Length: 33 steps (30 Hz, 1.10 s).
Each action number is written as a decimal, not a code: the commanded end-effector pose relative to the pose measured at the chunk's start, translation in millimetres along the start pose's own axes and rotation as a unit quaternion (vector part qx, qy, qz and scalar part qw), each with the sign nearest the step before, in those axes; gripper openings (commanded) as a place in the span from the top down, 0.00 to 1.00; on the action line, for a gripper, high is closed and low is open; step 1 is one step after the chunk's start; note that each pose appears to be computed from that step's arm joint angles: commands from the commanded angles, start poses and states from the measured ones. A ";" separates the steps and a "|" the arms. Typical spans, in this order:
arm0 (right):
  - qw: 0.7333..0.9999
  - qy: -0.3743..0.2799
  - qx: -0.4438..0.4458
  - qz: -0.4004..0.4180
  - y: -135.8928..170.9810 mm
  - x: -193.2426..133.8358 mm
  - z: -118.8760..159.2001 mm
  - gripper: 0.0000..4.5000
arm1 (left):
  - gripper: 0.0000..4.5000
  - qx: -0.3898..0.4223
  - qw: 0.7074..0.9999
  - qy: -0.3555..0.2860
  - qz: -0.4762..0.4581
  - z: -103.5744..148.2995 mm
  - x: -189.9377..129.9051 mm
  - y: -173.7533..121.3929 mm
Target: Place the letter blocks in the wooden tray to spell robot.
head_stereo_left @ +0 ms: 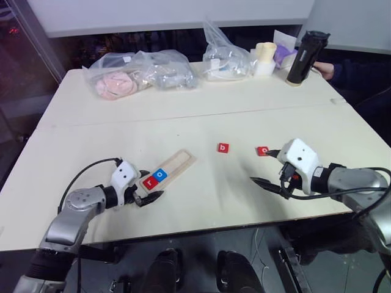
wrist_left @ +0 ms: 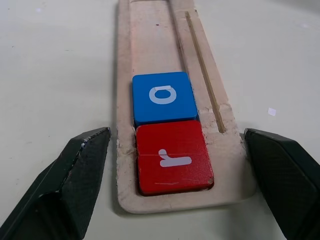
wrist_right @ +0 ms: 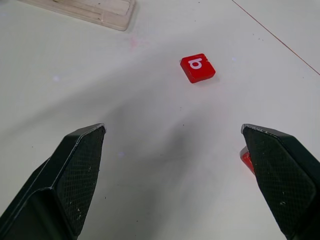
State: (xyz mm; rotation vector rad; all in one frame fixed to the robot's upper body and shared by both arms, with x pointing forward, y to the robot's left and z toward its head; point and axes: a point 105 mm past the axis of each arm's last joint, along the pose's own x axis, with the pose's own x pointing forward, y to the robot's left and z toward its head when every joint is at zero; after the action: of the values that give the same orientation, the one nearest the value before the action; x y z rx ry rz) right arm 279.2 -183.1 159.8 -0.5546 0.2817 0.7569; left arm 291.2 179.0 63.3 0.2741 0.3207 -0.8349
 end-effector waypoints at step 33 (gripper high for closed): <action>0.999 -0.003 -0.012 -0.043 -3.1 -17.8 8.8 0.00 | 0.30 0.154 0.932 0.015 -0.327 27.2 90.3 -63.3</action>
State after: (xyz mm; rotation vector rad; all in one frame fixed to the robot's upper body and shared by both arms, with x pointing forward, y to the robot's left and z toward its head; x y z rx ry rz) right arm 271.1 -191.8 162.3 -0.5615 0.2946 0.6920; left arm 320.1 82.4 73.1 0.4718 0.2193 -1.4554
